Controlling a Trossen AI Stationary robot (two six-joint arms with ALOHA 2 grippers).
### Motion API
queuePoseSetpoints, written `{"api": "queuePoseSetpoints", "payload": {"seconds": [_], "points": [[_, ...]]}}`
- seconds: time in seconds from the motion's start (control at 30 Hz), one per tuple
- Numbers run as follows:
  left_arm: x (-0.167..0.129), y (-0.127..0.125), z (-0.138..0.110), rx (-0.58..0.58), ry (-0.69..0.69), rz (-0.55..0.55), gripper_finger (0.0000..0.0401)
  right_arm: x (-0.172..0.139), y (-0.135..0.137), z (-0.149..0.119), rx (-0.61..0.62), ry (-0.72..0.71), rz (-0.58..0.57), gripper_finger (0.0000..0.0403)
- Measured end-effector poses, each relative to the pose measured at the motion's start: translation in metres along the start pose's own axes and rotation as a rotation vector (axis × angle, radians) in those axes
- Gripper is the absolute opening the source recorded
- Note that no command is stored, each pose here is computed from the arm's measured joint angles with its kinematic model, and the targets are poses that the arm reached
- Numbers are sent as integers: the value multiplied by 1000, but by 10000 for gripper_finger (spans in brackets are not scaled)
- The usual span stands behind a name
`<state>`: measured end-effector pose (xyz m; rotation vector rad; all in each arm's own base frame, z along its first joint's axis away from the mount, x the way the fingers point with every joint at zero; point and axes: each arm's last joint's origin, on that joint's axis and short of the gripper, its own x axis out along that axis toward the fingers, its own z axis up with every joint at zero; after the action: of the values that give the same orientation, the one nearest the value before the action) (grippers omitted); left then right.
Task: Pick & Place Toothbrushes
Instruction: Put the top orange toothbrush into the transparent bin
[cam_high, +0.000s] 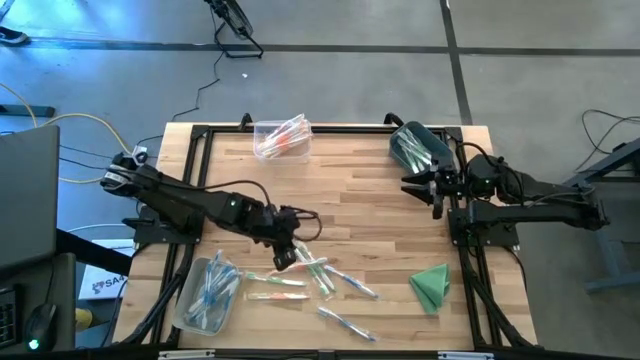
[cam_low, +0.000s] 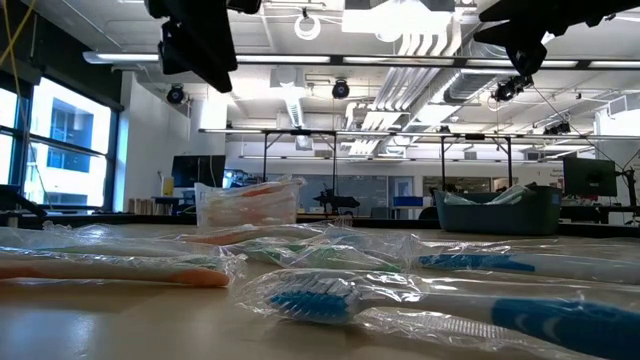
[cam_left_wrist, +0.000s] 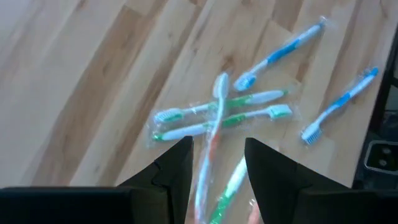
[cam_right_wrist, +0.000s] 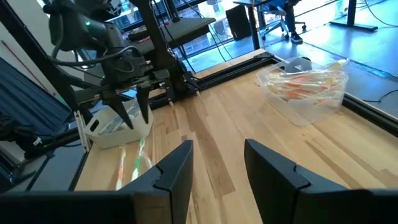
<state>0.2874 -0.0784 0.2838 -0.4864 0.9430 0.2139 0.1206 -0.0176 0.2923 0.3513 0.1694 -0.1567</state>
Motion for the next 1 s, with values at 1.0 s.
{"api": "queuePoseSetpoints", "payload": {"seconds": [1.0], "points": [[38,-27,-31,-30,141,16,101,0,-3,1,-80,-27,-100,136]]}}
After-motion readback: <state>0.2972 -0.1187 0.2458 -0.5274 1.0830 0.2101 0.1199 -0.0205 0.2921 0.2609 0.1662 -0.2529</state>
